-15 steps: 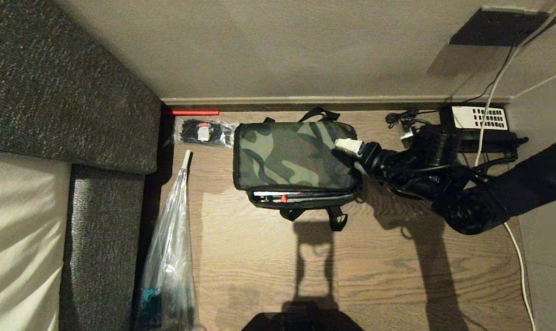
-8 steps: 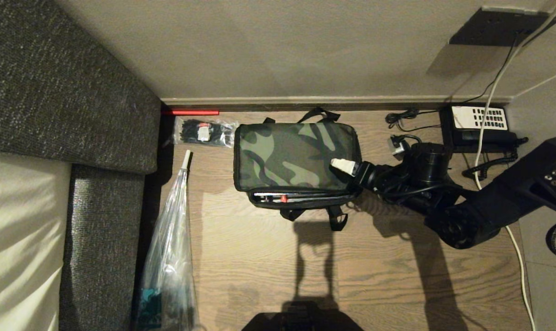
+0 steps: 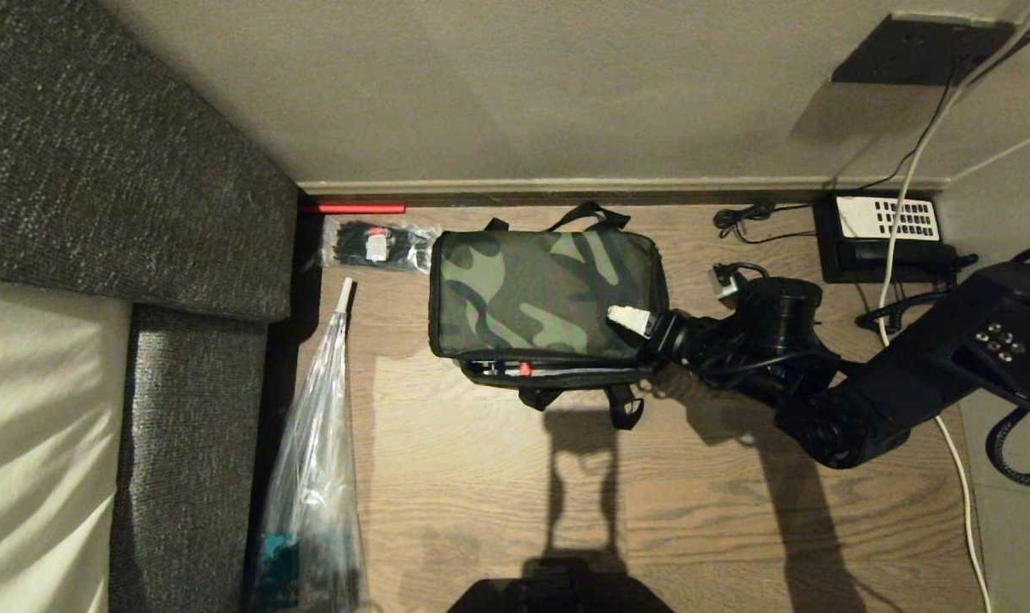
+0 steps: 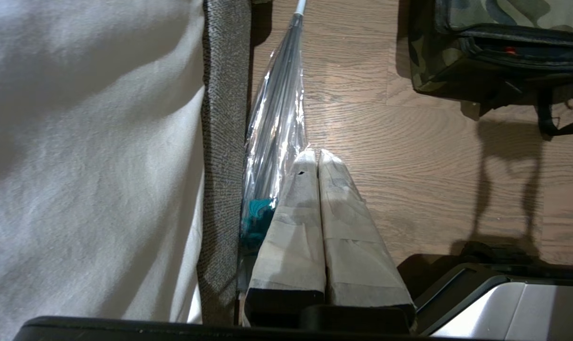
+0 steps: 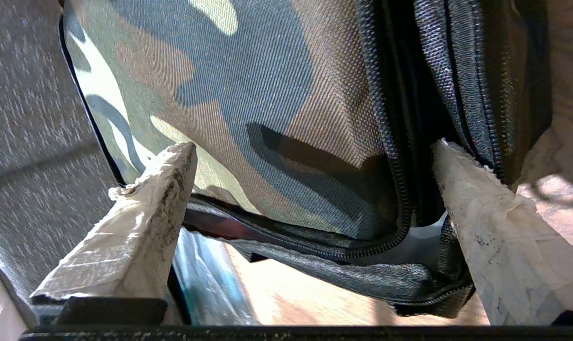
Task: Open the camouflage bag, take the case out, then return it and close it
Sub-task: Open the top of the storage box
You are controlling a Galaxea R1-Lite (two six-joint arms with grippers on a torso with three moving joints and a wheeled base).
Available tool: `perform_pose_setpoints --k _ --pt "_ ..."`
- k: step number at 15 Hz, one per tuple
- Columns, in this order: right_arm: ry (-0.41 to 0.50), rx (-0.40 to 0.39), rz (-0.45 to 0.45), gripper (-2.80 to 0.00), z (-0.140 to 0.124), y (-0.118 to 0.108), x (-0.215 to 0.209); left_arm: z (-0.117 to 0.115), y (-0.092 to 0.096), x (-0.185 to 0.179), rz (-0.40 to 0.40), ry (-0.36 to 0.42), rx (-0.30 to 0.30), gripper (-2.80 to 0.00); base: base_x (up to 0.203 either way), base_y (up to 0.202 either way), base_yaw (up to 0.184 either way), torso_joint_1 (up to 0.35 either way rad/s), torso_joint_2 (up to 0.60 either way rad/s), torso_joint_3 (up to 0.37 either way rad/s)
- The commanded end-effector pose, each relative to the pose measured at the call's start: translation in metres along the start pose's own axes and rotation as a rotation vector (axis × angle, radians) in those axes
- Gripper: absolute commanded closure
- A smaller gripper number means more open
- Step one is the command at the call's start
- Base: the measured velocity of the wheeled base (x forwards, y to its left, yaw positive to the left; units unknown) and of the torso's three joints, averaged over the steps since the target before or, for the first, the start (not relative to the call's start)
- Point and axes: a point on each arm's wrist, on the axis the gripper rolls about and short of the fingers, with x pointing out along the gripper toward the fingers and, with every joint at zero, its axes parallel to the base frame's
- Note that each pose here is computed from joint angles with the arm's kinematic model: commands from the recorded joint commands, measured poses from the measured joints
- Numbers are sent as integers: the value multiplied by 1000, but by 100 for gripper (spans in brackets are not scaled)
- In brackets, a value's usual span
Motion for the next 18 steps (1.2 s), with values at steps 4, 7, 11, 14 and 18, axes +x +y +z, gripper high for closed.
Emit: perform_pose_setpoints --k 4,7,11,14,18 --pt "-30 104 69 -280 8 20 3 0 0 0 0 -1 0 0 0 0 0 0 0 0" --pt "-65 250 112 -280 25 35 -3 -1 0 0 0 0 0 0 0 0 0 0 0 0" --pt "-133 330 177 -280 52 54 -6 -1 0 0 2 0 0 0 0 0 0 0 0 0" --pt "-202 433 230 -280 78 68 -5 -1 0 0 2 0 0 0 0 0 0 0 0 0" --pt "-301 433 226 -280 121 73 -7 -1 0 0 0 1 0 0 0 0 0 0 0 0"
